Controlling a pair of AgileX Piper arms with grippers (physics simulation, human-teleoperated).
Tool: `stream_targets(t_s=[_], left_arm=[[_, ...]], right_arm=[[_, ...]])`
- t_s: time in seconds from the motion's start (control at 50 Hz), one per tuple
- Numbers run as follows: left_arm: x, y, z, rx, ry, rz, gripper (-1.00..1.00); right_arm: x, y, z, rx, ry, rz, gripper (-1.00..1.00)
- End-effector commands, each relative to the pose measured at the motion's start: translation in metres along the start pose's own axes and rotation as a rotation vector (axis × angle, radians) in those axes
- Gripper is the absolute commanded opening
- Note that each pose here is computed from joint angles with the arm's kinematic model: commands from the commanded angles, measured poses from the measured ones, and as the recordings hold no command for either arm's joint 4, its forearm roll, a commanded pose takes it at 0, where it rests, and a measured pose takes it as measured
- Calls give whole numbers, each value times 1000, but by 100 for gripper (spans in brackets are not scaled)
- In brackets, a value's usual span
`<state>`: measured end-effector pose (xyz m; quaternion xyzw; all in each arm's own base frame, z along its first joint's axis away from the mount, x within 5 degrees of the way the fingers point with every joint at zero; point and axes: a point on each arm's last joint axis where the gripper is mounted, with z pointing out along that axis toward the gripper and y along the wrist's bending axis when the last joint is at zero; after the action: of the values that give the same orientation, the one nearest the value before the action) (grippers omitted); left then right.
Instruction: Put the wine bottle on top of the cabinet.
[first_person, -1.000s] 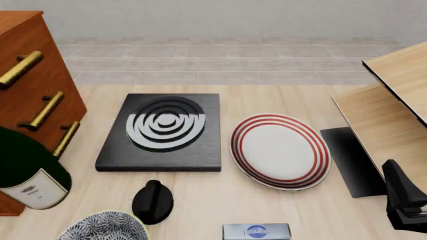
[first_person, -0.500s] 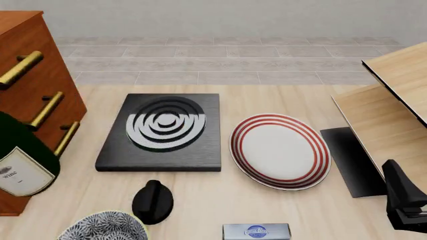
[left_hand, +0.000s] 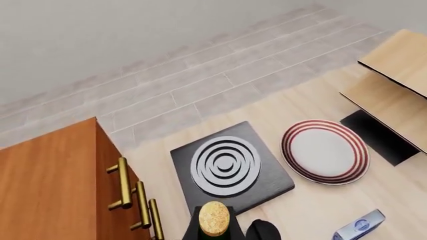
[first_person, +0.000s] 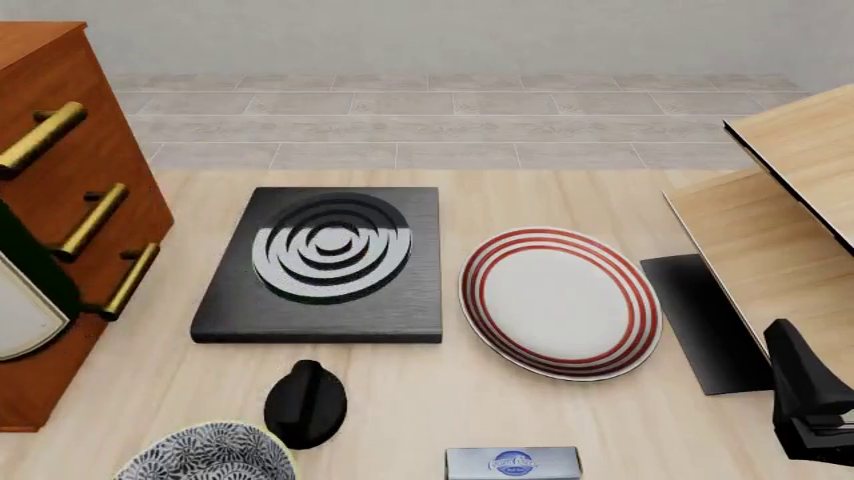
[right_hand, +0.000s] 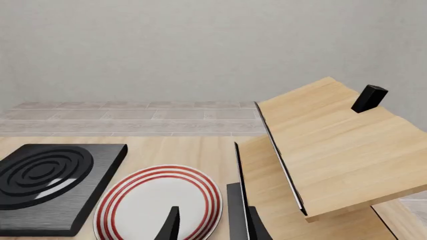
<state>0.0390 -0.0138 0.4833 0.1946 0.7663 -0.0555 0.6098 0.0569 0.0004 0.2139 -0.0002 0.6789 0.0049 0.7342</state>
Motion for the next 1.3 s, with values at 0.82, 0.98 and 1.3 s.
stream_targets(t_s=[0.82,0.98,1.3], left_arm=[[-101,45,36,-257,61,-62,-100],[-110,59,43,-330,63,-70,-100],[-123,97,65,-486,68,-129,-100]], right_arm=[[0,0,0,0,0,0,100],[0,0,0,0,0,0,100],[0,0,0,0,0,0,100]])
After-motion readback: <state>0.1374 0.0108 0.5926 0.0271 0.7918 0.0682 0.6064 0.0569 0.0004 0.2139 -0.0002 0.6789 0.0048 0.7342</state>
